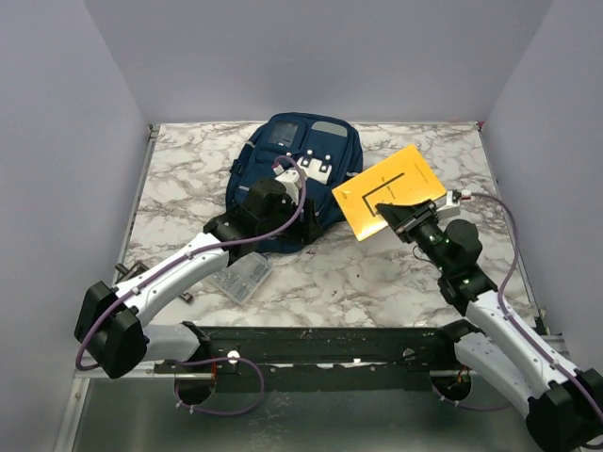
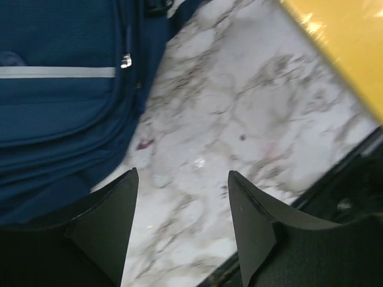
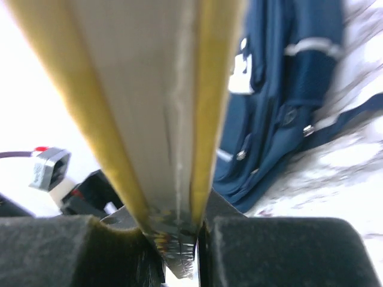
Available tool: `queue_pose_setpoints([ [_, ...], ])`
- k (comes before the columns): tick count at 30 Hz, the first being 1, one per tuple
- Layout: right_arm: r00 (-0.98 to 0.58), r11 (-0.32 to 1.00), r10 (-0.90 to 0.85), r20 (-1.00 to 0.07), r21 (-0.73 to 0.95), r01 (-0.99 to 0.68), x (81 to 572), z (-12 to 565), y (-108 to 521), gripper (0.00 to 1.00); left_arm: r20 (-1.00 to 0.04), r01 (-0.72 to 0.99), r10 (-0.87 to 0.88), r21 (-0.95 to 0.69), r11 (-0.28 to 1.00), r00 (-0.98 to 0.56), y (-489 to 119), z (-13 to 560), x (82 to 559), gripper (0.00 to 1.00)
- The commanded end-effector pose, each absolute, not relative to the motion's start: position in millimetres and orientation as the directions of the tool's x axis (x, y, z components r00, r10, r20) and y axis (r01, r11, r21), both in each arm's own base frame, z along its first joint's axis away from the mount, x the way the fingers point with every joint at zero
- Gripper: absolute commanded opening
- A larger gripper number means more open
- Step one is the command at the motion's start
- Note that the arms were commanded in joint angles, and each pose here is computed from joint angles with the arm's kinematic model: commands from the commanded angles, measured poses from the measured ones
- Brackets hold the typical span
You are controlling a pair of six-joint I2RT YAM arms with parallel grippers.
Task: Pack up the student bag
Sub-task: Pick up the book from the center of the board, then place the book in the student bag.
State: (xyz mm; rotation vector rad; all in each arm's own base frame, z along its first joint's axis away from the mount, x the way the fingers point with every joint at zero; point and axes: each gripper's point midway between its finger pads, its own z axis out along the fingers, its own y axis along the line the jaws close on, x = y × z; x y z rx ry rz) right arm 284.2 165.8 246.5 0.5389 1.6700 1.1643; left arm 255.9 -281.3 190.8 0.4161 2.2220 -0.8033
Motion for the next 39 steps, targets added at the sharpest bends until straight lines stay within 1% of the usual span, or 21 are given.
queue_pose_setpoints([
  [1,-0.350,0.783,0.565,-0.747,0.620,-0.061,286,230,121,0.00,-0.631,0.674,0.546,0.050,0.737,-0.551,-220,141,262,0.62],
  [3,-0.352,0.815,0.523,-0.776,0.577,-0.059,283,233,116,0.00,-0.567,0.690,0.620,0.119,0.714,-0.543,-217,132,274,0.62],
  [5,-0.352,0.833,0.495,-0.795,0.549,-0.068,279,237,113,0.00,-0.507,0.711,0.675,0.160,0.685,-0.536,-218,118,284,0.65],
  [8,-0.356,0.842,0.474,-0.805,0.533,-0.084,275,240,113,0.00,-0.437,0.674,0.681,0.201,0.710,-0.587,-210,103,300,0.68],
  [10,-0.362,0.839,0.474,-0.802,0.536,-0.089,272,238,113,0.00,-0.415,0.658,0.667,0.189,0.729,-0.619,-206,92,309,0.70],
  [13,-0.374,0.825,0.488,-0.789,0.556,-0.097,268,230,116,0.00,-0.414,0.630,0.635,0.170,0.758,-0.652,-203,87,321,0.74],
  [18,-0.400,0.802,0.502,-0.767,0.586,-0.117,264,221,123,0.00,-0.379,0.628,0.631,0.151,0.764,-0.677,-210,68,326,0.73],
  [22,-0.399,0.802,0.500,-0.769,0.584,-0.121,263,224,123,0.00,-0.338,0.596,0.624,0.195,0.779,-0.705,-210,51,337,0.71],
  [23,-0.395,0.804,0.499,-0.772,0.582,-0.121,262,226,122,0.00,-0.332,0.591,0.620,0.196,0.782,-0.711,-212,48,340,0.64],
  [26,-0.377,0.818,0.495,-0.783,0.566,-0.101,259,229,115,0.00,-0.368,0.581,0.601,0.176,0.794,-0.710,-233,54,347,0.33],
  [31,-0.343,0.848,0.485,-0.805,0.529,-0.043,252,233,97,0.00,-0.444,0.666,0.645,0.134,0.734,-0.622,-301,78,352,0.00],
  [33,-0.333,0.849,0.487,-0.808,0.527,-0.035,249,236,93,0.00,-0.494,0.708,0.658,0.112,0.697,-0.569,-338,97,351,0.00],
  [35,-0.332,0.845,0.495,-0.803,0.534,-0.032,246,239,92,0.00,-0.531,0.737,0.641,0.044,0.674,-0.554,-372,115,345,0.00],
  [36,-0.335,0.842,0.500,-0.799,0.539,-0.028,244,239,91,0.00,-0.543,0.738,0.617,-0.007,0.675,-0.570,-386,122,339,0.00],
  [39,-0.343,0.834,0.517,-0.784,0.551,-0.002,239,237,89,0.00,-0.579,0.738,0.515,-0.248,0.627,-0.632,-426,155,317,0.01],
])
